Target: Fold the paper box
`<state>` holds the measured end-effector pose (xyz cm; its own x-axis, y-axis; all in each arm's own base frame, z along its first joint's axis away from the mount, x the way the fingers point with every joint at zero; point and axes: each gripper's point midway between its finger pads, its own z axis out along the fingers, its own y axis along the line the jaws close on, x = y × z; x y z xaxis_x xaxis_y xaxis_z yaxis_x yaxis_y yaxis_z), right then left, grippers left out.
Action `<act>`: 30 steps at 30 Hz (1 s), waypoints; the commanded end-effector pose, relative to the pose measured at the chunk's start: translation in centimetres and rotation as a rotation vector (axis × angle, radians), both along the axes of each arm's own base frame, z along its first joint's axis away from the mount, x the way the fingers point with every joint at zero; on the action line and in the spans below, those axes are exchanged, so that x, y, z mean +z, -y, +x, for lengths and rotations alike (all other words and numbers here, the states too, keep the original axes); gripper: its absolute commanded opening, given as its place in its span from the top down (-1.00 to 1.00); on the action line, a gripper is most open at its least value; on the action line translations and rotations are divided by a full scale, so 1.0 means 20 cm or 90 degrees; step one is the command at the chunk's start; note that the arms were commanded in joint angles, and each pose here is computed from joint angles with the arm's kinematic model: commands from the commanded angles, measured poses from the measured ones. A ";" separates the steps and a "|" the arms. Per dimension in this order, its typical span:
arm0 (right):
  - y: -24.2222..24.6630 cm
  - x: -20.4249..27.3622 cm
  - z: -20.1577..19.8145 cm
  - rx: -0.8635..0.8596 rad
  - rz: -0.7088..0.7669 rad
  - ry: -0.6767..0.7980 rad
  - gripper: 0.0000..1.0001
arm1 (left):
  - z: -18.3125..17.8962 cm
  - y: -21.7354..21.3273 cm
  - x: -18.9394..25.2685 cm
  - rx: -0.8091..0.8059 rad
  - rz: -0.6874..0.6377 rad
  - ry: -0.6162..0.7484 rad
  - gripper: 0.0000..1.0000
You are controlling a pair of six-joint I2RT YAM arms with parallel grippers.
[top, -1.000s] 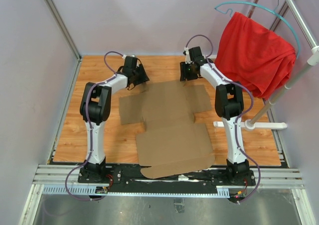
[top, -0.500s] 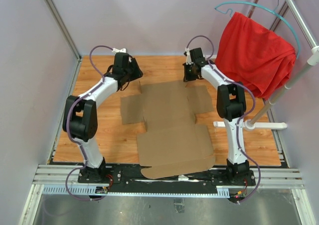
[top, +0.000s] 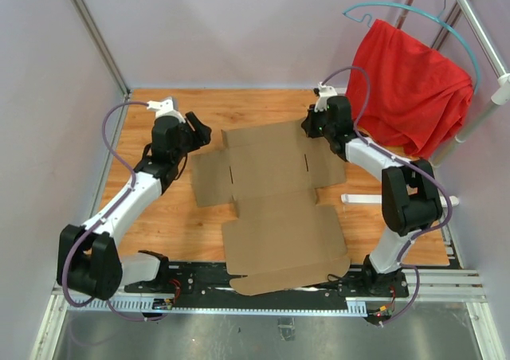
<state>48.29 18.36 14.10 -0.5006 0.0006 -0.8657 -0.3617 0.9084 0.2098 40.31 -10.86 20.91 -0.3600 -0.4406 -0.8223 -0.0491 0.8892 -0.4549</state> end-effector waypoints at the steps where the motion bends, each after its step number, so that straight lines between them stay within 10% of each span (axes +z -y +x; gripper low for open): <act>1: -0.04 0.16 -0.02 -0.002 0.060 0.130 0.99 | -0.06 -0.02 0.15 -0.014 -0.008 0.098 -0.23; 12: -0.03 0.44 -0.27 0.005 0.237 0.452 0.99 | -0.19 0.00 0.30 -0.062 0.007 0.174 -0.24; 30: -0.15 0.47 -0.42 0.091 0.209 0.491 0.98 | -0.01 0.23 0.53 -0.226 0.050 0.179 -0.24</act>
